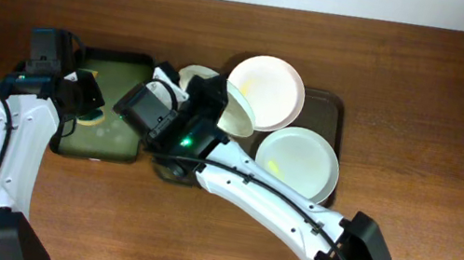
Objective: Clean dirty plates on tray and stack at the side
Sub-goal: 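Lift the pink back plate with the right gripper and place it right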
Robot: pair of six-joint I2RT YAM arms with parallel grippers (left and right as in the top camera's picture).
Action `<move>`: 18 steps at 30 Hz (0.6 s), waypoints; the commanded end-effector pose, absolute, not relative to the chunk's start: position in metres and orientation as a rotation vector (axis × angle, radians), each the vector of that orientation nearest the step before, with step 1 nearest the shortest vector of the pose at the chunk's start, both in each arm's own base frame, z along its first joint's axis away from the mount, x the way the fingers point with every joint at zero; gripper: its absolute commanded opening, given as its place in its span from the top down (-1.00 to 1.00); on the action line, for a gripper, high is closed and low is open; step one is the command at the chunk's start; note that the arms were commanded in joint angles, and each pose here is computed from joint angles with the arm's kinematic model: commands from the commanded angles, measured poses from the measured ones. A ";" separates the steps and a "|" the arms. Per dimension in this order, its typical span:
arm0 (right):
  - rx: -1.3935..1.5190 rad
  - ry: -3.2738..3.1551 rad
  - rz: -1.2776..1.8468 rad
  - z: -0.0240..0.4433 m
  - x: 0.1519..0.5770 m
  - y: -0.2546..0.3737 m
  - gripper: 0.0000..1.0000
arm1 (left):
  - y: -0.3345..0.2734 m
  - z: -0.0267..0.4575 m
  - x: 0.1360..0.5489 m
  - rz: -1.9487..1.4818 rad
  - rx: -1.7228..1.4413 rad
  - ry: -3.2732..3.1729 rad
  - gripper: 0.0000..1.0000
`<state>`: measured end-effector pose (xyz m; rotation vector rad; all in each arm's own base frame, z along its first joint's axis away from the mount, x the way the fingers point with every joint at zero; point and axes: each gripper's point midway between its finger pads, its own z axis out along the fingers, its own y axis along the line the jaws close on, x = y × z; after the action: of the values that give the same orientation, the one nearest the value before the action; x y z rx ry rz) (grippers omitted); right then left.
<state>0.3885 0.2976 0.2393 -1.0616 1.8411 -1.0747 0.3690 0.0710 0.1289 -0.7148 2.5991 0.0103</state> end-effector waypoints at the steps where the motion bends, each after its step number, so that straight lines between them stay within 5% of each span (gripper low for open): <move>1: -1.010 2.238 -0.354 0.186 0.398 0.301 0.92 | 0.071 0.135 0.370 0.001 -0.693 2.588 1.00; 8: -0.303 2.547 0.553 0.199 0.466 0.153 0.92 | 0.071 0.135 0.370 0.001 -0.693 2.588 1.00; 12: 0.248 2.655 0.463 0.154 0.462 -0.030 0.92 | 0.071 0.135 0.370 0.000 -0.693 2.587 1.00; 18: 0.833 2.548 0.379 0.075 0.417 -0.164 0.92 | 0.071 0.135 0.370 0.000 -0.692 2.585 1.00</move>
<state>0.4350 -0.1483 0.0874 0.6453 2.5974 0.3375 0.3689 0.0710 0.1289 -0.7148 2.5995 0.0098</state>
